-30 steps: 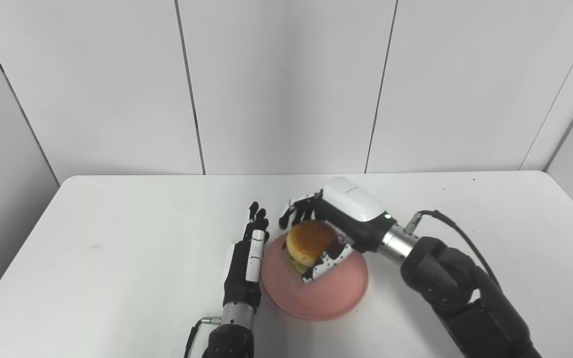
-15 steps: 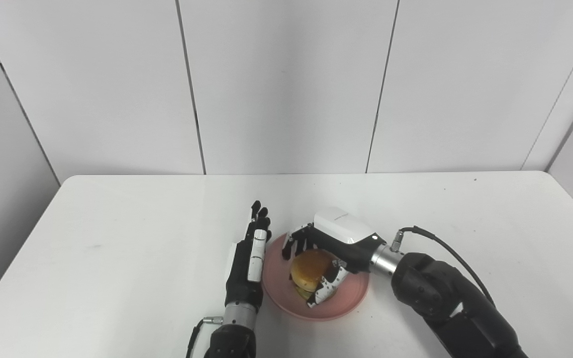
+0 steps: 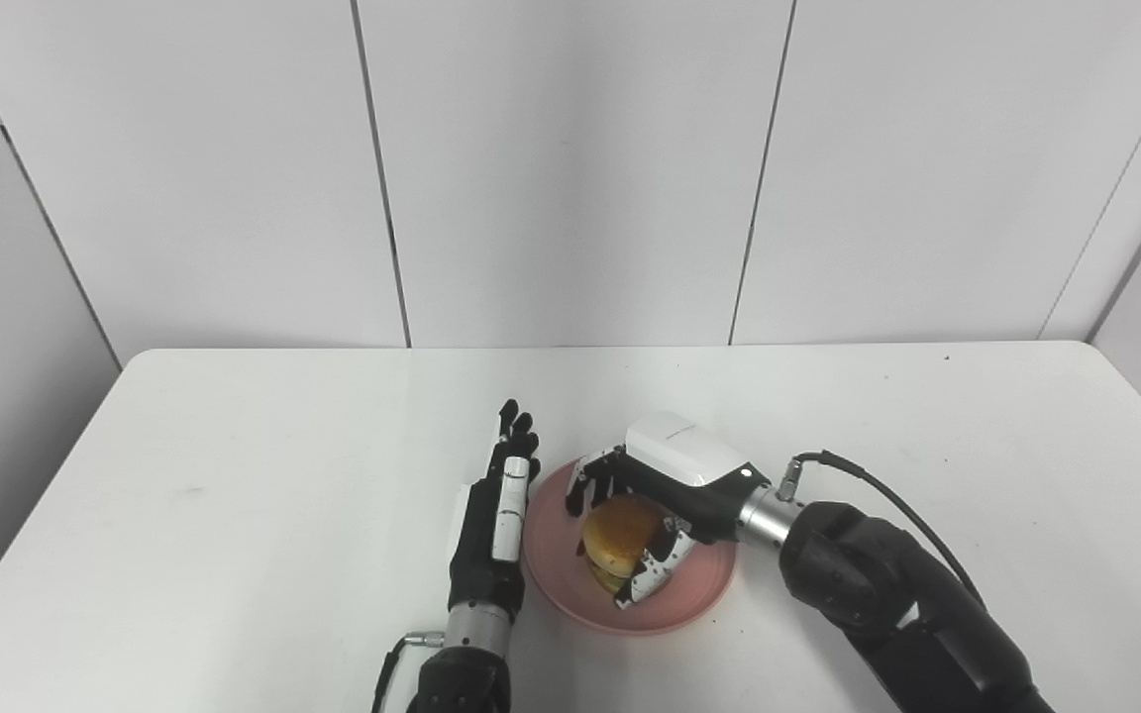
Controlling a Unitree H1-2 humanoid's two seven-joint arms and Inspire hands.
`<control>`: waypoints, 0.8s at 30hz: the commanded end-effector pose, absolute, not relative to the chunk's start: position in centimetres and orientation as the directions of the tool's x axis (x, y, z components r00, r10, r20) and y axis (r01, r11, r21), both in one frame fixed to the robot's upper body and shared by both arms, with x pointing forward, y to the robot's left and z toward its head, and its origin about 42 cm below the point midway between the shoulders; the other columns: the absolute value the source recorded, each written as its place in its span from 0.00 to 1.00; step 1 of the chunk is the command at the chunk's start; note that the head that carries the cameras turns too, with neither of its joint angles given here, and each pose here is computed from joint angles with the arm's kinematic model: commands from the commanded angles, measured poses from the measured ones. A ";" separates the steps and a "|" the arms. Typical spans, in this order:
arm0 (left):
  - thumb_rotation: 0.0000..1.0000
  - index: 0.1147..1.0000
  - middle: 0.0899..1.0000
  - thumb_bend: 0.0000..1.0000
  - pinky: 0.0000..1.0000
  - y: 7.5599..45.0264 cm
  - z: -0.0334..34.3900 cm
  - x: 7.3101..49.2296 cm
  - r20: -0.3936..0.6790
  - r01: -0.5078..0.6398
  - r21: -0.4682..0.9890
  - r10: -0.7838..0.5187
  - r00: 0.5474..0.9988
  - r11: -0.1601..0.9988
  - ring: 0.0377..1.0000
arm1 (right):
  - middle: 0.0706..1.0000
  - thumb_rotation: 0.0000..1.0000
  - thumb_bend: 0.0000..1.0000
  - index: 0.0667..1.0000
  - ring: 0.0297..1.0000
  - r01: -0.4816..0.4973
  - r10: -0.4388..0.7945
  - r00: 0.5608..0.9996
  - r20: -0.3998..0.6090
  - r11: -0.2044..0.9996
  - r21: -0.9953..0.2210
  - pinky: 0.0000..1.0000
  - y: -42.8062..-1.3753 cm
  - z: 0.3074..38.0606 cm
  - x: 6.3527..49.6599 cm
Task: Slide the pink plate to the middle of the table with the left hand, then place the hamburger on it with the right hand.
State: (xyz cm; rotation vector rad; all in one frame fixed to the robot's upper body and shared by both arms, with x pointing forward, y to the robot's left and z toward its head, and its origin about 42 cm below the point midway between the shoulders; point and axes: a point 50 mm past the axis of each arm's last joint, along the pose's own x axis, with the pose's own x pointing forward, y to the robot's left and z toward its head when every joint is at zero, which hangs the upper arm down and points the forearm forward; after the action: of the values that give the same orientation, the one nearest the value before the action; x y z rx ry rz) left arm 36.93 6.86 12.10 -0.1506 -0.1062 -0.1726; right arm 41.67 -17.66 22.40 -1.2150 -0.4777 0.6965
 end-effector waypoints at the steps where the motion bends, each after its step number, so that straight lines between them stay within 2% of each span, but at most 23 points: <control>1: 1.00 1.00 1.00 0.69 1.00 6.4 9.5 35.0 0.061 0.167 -0.176 -0.159 0.985 0.970 1.00 | 0.67 0.15 0.69 0.69 0.64 -0.134 0.728 0.677 0.110 0.269 -0.954 0.56 -17.7 24.8 41.6; 3: 1.00 1.00 1.00 0.69 1.00 6.5 9.5 35.0 0.062 0.168 -0.174 -0.160 0.985 0.970 1.00 | 0.69 0.16 0.70 0.71 0.66 -0.129 0.723 0.677 0.139 0.302 -0.945 0.58 -17.8 24.9 41.3; 6: 1.00 1.00 1.00 0.71 1.00 6.6 9.4 35.0 0.059 0.174 -0.165 -0.166 0.984 0.971 1.00 | 0.80 0.25 0.68 0.80 0.78 -0.147 0.701 0.690 0.178 0.377 -0.914 0.67 -18.1 25.4 40.5; 11: 1.00 1.00 1.00 0.70 0.99 6.6 9.7 35.0 0.056 0.162 -0.164 -0.155 0.986 0.973 0.99 | 0.92 0.10 0.71 0.94 0.89 -0.188 0.655 0.718 0.237 0.511 -0.839 0.75 -18.8 25.7 39.2; 13: 1.00 1.00 1.00 0.69 0.99 6.7 9.7 35.0 0.049 0.164 -0.157 -0.158 0.986 0.974 0.99 | 0.96 0.11 0.71 0.96 0.92 -0.183 0.639 0.725 0.259 0.540 -0.822 0.77 -19.1 25.6 38.9; 14: 1.00 1.00 1.00 0.69 0.99 6.8 9.8 35.0 0.046 0.162 -0.158 -0.157 0.987 0.974 0.99 | 0.97 0.18 0.71 0.96 0.93 -0.156 0.613 0.729 0.303 0.581 -0.799 0.79 -19.5 25.2 38.8; 15: 1.00 1.00 1.00 0.69 0.99 6.8 9.8 35.0 0.045 0.161 -0.161 -0.156 0.987 0.974 0.99 | 0.97 0.21 0.70 0.95 0.94 -0.127 0.589 0.730 0.346 0.614 -0.779 0.79 -19.9 24.7 38.8; 17: 1.00 1.00 0.99 0.69 0.99 6.9 9.7 35.1 0.048 0.155 -0.166 -0.149 0.988 0.974 0.99 | 0.98 0.40 0.69 0.97 0.97 -0.079 0.532 0.732 0.425 0.686 -0.723 0.85 -20.6 23.6 38.9; 20: 1.00 1.00 0.99 0.69 0.99 7.0 9.7 35.1 0.048 0.153 -0.172 -0.146 0.988 0.973 0.99 | 1.00 0.58 0.71 0.99 0.99 -0.028 0.468 0.740 0.484 0.739 -0.673 0.89 -21.1 22.4 39.0; 22: 1.00 1.00 0.99 0.69 0.99 7.1 9.8 35.0 0.045 0.150 -0.172 -0.144 0.988 0.974 0.99 | 1.00 0.65 0.70 1.00 1.00 -0.008 0.444 0.740 0.505 0.757 -0.654 0.94 -21.1 21.8 39.0; 24: 1.00 1.00 1.00 0.69 1.00 7.3 9.9 35.0 0.046 0.153 -0.182 -0.147 0.988 0.971 0.99 | 1.00 0.70 0.72 1.00 1.00 0.003 0.371 0.778 0.506 0.804 -0.594 0.97 -21.4 20.8 39.1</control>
State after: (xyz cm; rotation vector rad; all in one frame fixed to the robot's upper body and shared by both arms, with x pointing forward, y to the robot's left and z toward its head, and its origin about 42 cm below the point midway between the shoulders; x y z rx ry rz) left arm 36.74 7.30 12.19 -0.1533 -0.1043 -0.1618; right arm 38.71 -21.60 19.34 -0.6665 -0.5841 0.2671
